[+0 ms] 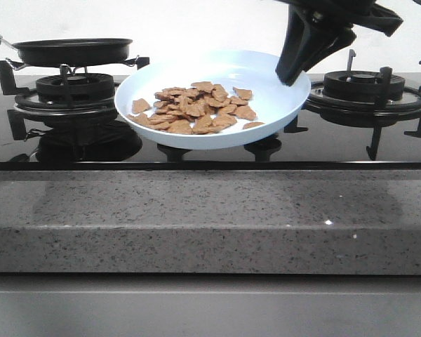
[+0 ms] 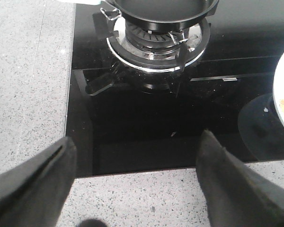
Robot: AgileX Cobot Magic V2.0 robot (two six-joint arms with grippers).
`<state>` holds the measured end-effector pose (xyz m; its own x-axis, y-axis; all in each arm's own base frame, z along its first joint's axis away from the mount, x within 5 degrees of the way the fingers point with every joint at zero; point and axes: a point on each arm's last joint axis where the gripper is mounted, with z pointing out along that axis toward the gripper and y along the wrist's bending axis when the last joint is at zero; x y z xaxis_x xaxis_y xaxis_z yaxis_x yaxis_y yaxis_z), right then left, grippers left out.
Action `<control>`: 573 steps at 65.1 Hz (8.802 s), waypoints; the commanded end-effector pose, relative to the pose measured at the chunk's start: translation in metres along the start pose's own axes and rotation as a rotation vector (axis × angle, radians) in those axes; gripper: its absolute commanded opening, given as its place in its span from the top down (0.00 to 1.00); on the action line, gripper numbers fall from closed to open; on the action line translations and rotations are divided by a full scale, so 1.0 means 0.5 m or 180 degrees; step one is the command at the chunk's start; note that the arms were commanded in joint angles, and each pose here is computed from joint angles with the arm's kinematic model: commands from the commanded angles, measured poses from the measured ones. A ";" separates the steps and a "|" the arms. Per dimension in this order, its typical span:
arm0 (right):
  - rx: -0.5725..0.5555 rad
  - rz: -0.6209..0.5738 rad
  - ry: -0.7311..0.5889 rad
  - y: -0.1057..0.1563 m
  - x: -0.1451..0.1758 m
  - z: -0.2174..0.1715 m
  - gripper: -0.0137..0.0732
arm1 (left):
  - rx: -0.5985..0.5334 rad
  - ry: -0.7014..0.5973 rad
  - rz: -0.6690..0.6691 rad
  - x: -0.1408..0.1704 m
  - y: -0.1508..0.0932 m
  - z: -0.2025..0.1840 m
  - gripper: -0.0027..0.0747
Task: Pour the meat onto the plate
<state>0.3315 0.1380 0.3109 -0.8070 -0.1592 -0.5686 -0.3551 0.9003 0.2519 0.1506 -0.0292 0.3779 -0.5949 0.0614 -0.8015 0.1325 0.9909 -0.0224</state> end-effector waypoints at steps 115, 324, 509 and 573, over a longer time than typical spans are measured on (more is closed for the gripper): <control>-0.0516 0.0545 -0.0431 -0.126 -0.251 0.043 0.92 | 0.0040 -0.0305 -0.0002 -0.023 -0.003 -0.014 0.30; 0.0177 -0.0419 -0.1041 0.018 0.314 -0.297 0.53 | 0.0054 -0.0400 -0.0002 -0.028 -0.004 -0.015 0.30; 0.0176 -0.0418 -0.1050 0.018 0.314 -0.297 0.92 | -0.0173 -0.2424 -0.0564 0.384 0.038 0.039 0.99; 0.0176 -0.0418 -0.1050 0.018 0.314 -0.297 0.92 | -0.0229 -0.2616 -0.0369 0.375 0.037 0.031 0.99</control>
<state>0.1292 0.0609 0.3273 -0.6179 -0.1794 -0.7655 -0.4138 0.9021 0.1227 0.0561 -0.0008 0.2115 0.0736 -0.1164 -0.9905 0.0235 0.9931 -0.1150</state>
